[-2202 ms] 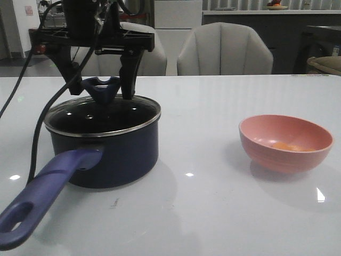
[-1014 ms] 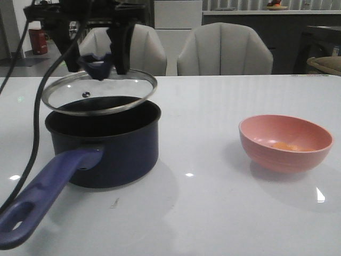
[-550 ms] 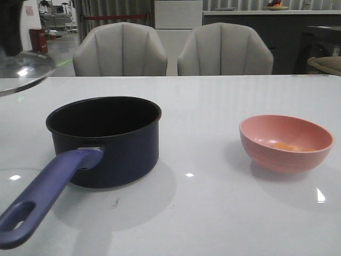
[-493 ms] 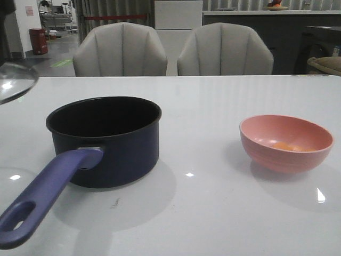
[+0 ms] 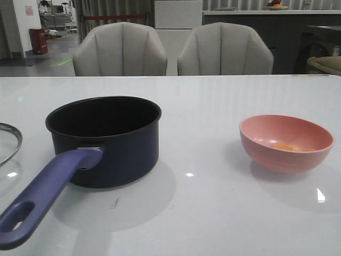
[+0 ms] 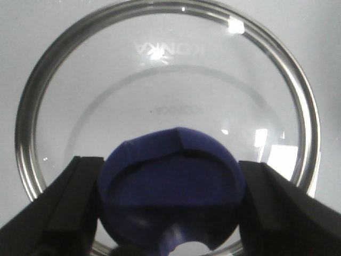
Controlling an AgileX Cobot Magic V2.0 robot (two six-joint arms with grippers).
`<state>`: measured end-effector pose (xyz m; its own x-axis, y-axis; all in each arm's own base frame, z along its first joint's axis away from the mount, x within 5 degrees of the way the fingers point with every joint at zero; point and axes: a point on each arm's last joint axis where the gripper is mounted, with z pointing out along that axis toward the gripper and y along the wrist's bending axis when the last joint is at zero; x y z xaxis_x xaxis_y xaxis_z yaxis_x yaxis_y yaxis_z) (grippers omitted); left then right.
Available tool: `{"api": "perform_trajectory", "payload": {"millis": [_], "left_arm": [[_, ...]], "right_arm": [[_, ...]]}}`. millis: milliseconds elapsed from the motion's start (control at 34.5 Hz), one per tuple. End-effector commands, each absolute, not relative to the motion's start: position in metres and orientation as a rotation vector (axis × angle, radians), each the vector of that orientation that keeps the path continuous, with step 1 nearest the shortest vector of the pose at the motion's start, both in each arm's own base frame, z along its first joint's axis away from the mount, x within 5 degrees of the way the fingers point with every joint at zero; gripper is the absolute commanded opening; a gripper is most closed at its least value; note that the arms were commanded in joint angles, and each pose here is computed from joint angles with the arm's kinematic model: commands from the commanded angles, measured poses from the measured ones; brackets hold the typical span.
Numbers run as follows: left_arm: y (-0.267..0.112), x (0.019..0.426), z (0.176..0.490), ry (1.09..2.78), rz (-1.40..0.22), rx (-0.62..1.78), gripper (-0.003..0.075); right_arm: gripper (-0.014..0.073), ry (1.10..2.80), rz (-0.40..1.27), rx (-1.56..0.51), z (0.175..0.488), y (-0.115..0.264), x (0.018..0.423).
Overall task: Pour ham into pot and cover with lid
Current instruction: 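Lift the glass lid off the saucepan and set it beside the pot, then release the lid and raise the left gripper away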
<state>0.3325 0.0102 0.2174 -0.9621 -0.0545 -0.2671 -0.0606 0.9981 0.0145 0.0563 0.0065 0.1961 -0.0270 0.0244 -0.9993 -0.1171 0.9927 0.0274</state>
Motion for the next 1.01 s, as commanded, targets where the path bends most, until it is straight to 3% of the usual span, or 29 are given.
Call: {"api": "perform_trajectory", "payload": {"millis": [0, 203, 377, 435, 695, 985], "left_arm": [[0.009, 0.34, 0.227, 2.79, 0.007, -0.102, 0.0334], [0.009, 0.344, 0.211, 2.841, 0.007, -0.101, 0.0352], [0.009, 0.346, 0.215, 2.831, 0.01, -0.099, 0.0578], [0.009, 0.346, 0.217, 2.836, 0.01, -0.099, 0.0615], [0.008, 0.349, 0.244, 2.795, -0.015, -0.112, 0.0617], [-0.006, 0.316, 0.313, 2.509, -0.206, -0.063, 0.0617]], "right_arm": [[0.0148, 1.491, 0.098, -0.083, 0.206, 0.006, 0.054], [0.0148, 1.491, 0.098, -0.083, 0.206, 0.006, 0.054], [0.0148, 1.491, 0.098, -0.083, 0.206, 0.006, 0.054], [0.0148, 1.491, 0.098, -0.083, 0.206, 0.006, 0.054], [0.0148, 1.491, 0.098, -0.083, 0.206, 0.006, 0.054], [0.0148, 1.491, 0.098, -0.083, 0.206, 0.006, 0.054]]}}
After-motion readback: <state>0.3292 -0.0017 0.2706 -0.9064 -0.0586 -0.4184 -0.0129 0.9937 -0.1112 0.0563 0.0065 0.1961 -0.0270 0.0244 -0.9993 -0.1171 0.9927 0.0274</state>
